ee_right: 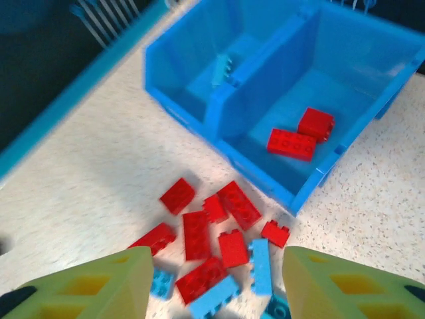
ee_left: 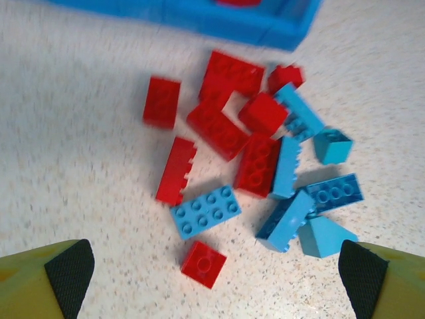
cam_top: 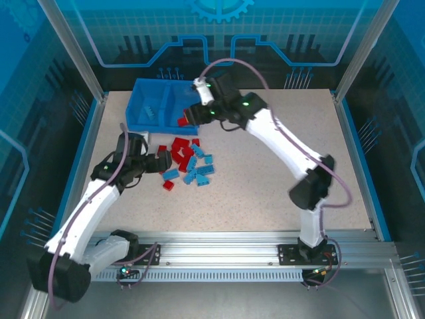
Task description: Sort the legos into containers by color
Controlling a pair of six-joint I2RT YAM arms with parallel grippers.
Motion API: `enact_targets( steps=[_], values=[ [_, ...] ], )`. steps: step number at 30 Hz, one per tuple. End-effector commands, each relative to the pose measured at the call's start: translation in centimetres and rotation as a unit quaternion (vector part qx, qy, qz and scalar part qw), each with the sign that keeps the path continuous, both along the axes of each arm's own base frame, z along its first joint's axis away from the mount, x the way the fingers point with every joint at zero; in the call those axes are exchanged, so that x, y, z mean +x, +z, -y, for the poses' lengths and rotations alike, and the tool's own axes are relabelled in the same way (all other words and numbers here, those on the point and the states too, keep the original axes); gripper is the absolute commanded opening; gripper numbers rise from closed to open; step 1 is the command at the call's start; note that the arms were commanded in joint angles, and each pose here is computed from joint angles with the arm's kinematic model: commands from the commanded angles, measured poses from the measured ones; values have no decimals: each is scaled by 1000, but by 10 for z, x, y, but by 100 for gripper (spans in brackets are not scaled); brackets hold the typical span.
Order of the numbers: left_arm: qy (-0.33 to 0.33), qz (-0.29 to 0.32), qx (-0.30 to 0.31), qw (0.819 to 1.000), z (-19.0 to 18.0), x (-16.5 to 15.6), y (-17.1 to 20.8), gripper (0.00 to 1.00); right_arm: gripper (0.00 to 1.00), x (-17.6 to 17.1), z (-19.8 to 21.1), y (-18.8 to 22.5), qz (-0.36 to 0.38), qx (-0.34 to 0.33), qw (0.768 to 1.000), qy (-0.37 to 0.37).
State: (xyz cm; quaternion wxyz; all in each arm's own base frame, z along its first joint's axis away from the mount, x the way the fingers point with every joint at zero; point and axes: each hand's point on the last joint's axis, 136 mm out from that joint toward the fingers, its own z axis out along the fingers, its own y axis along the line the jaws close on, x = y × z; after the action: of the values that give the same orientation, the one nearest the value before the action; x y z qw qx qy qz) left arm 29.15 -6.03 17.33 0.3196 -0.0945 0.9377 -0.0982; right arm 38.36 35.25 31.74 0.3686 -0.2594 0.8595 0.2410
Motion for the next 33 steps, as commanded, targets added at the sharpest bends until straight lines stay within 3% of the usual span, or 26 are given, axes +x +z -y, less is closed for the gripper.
enact_targets(
  steps=[1, 3, 8, 11, 18, 31, 33],
  values=[
    [121, -111, -49, 985, -7, -16, -37, 99, 63, -40, 21, -37, -80, -11, 996, 27],
    [155, -152, -80, 973, 1, -13, -60, 99, 68, -60, 33, -46, -109, -6, 994, 26],
    [168, -206, -124, 956, 25, 3, -100, 99, 75, -90, 52, -70, -160, -6, 987, 11],
    [165, -222, -108, 955, 30, 9, -117, 99, 82, -94, 60, -81, -170, -15, 985, -3],
    [162, -262, -53, 950, 29, 11, -151, 96, 86, -93, 60, -86, -177, -20, 984, -6],
    [137, -230, 10, 963, 16, 27, -160, 96, 87, -90, 52, -86, -190, -11, 982, 1],
    [129, -224, 15, 966, 16, 31, -163, 90, 87, -90, 53, -86, -192, -11, 981, 0]
  ],
)
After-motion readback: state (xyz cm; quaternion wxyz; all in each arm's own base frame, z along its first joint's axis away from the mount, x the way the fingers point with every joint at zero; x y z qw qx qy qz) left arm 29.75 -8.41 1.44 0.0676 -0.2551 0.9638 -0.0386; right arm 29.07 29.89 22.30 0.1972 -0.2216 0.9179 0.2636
